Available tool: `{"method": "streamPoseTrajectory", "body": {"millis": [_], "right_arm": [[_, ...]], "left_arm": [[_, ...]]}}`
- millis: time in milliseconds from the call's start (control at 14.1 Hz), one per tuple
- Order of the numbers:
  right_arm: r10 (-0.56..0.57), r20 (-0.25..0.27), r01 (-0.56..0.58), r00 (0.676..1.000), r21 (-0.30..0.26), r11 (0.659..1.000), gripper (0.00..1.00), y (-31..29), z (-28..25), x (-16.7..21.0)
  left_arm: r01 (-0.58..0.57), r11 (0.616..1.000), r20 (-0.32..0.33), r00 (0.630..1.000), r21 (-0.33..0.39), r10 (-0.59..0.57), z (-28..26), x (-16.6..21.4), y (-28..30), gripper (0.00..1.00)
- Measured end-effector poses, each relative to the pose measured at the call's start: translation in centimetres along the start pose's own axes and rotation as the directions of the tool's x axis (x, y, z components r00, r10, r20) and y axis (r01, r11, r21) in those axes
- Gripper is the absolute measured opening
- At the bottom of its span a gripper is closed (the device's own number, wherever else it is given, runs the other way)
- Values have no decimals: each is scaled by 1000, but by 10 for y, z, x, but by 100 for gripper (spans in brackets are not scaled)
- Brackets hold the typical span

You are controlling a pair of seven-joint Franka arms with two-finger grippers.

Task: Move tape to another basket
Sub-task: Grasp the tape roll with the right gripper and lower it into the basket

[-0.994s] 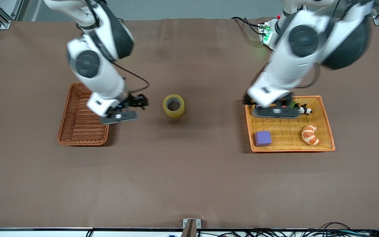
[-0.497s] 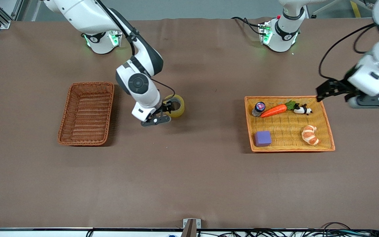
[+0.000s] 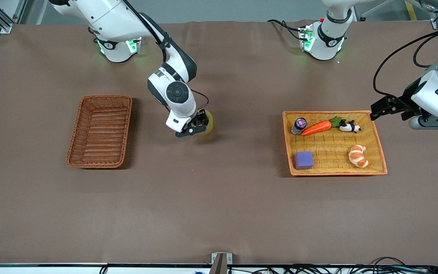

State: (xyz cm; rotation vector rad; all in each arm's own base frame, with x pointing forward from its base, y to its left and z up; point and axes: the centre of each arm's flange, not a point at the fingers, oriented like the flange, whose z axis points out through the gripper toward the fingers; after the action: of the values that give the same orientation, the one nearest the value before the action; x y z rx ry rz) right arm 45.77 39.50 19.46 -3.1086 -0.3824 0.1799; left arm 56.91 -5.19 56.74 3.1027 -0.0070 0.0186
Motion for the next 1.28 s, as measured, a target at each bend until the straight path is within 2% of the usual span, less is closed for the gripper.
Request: {"method": "streamPoseTrajectory", "body": {"millis": [213,426,497,710,923,994,1135,1277], "right_arm": [[44,6,-44,999,1,999,57,8,19,4],[103,20,-102,995,-16,995,25,16,6,10],[123,32,-122,992,-32,992,22,23,-7,14],[151,33,-148,988,-69,987,22,84,-82,32],[112,58,-105,992,-108,989,22,203,-159,31],[104,75,-95,992,-116,989,22,255,-169,25],[96,116,-83,989,-113,990,22,356,-155,4],[109,127,-96,986,-105,990,22,409,-117,-21]], "left_arm": [[-22,1000,-5,1000,3,22,-1,-2,12,100],[-50,999,-10,999,18,50,-4,-8,29,100],[-44,999,-14,999,18,45,-7,-9,26,100],[-31,999,-18,999,19,31,-9,-9,18,100],[-29,999,-18,999,19,30,-9,-9,18,100],[-30,999,-18,999,19,30,-9,-9,19,100],[-31,999,-18,999,19,31,-9,-9,20,100],[-30,999,-21,999,19,30,-10,-9,19,100]]}}
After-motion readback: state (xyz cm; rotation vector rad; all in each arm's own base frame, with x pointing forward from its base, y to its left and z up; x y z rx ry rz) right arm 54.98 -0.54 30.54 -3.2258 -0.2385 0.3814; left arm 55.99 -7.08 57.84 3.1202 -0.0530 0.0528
